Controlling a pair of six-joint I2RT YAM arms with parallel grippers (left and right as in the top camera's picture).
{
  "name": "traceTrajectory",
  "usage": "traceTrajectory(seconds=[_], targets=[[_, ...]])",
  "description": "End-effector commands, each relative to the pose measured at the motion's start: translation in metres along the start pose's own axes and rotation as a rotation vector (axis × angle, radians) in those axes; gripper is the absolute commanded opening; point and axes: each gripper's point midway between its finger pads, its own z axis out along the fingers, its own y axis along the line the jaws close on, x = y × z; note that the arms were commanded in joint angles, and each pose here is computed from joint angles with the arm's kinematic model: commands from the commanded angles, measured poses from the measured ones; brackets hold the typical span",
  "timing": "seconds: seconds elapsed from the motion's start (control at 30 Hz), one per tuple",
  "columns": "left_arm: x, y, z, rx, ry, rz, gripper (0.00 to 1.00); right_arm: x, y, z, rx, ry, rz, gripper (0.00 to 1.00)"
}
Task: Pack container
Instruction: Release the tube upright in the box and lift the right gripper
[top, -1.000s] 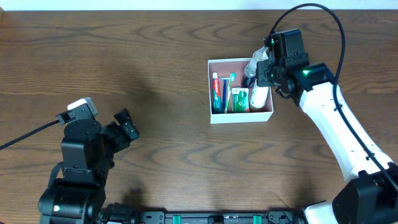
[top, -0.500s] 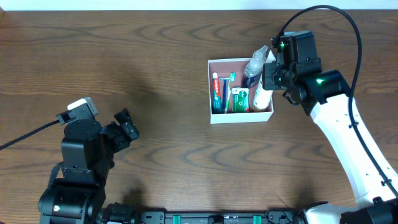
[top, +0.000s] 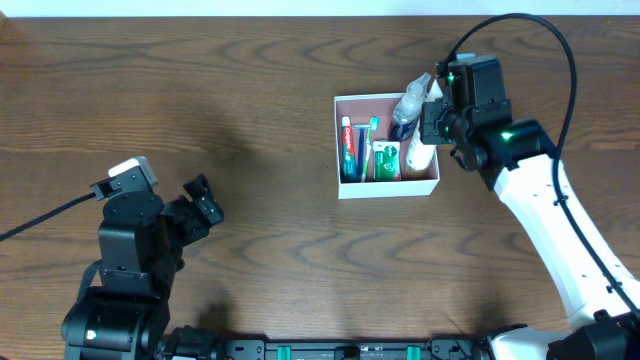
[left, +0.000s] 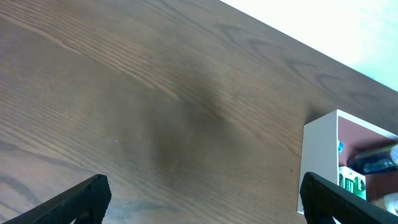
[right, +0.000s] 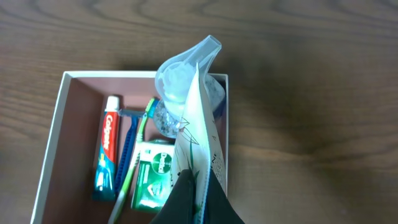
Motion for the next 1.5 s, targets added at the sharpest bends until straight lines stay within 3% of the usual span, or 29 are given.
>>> traceTrajectory(seconds=[0.0,0.57,0.83,0.93,1.1,1.2,1.47], targets=[[-0.001,0.001,0.000,-0.006,-0.005,-0.011,0.98,-0.008,0.002,-0.004,0.004,-0.058,0.013,0.02],[-0.001,0.001,0.000,-0.006,-0.005,-0.011,0.98,0.005,0.003,0.003,-0.005,-0.026,0.004,0.02],[-0.001,0.001,0.000,-0.006,-0.005,-0.011,0.98,0.015,0.005,0.007,-0.021,0.003,0.002,0.18],[-0.001,0.001,0.000,-0.006,-0.005,-0.011,0.98,0.017,0.009,0.007,-0.047,0.010,0.002,0.30],[-0.001,0.001,0.000,-0.006,-0.005,-0.011,0.98,0.019,0.008,0.007,-0.044,0.020,0.001,0.32],[-0.001,0.001,0.000,-0.006,-0.005,-0.011,0.98,0.018,0.008,0.005,-0.043,0.016,0.001,0.44],[-0.001,0.001,0.000,-0.006,-0.005,-0.011,0.98,-0.024,0.004,-0.043,-0.027,-0.151,-0.006,0.56]])
